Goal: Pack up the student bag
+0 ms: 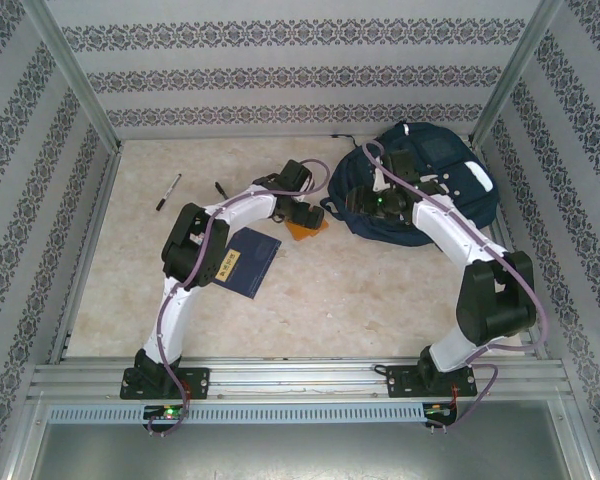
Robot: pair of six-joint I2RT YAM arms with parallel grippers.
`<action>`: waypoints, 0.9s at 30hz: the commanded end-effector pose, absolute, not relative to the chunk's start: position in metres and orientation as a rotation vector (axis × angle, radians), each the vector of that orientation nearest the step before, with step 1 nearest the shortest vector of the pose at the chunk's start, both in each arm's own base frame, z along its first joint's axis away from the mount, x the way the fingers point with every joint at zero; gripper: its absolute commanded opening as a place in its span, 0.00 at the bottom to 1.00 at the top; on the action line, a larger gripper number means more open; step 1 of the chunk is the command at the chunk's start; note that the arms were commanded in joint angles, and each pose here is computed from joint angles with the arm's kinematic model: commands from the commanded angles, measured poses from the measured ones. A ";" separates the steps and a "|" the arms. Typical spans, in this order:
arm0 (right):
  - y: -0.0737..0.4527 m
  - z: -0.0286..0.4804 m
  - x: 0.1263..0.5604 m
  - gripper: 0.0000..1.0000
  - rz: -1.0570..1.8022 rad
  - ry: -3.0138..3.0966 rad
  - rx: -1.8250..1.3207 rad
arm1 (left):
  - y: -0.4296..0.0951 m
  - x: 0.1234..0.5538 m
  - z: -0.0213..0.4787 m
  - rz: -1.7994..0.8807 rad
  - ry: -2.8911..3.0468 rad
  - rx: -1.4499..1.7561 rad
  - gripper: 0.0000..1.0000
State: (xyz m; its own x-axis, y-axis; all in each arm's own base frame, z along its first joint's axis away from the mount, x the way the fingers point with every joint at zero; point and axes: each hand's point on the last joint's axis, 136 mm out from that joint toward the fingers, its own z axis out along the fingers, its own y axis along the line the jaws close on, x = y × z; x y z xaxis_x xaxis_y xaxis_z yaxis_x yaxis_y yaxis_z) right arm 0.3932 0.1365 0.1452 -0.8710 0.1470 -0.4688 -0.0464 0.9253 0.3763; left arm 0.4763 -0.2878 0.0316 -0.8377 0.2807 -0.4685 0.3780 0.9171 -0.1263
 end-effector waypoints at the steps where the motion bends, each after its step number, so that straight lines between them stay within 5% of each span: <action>1: 0.135 0.132 0.378 0.61 0.556 2.636 0.064 | -0.294 0.454 0.019 -0.289 2.656 0.610 1.00; 10: 0.115 0.142 0.377 0.61 0.602 2.621 0.164 | -0.331 0.405 0.021 -0.429 2.633 0.925 0.93; 18: 0.082 0.142 0.398 0.61 0.589 2.632 0.274 | -0.346 0.297 0.011 -0.374 2.652 1.282 0.91; 27: 0.134 0.159 0.437 0.60 0.751 2.603 0.090 | -0.333 0.153 0.025 -0.546 2.927 1.563 0.99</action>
State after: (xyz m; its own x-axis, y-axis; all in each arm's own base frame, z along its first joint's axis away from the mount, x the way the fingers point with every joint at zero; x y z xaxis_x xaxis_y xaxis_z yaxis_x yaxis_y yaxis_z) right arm 0.4277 0.1051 0.1480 -0.8969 0.2480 -0.3661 0.0400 0.8701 0.4912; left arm 0.2274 -0.3725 0.0292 -0.5443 0.8056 -0.2340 0.8367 0.5013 -0.2204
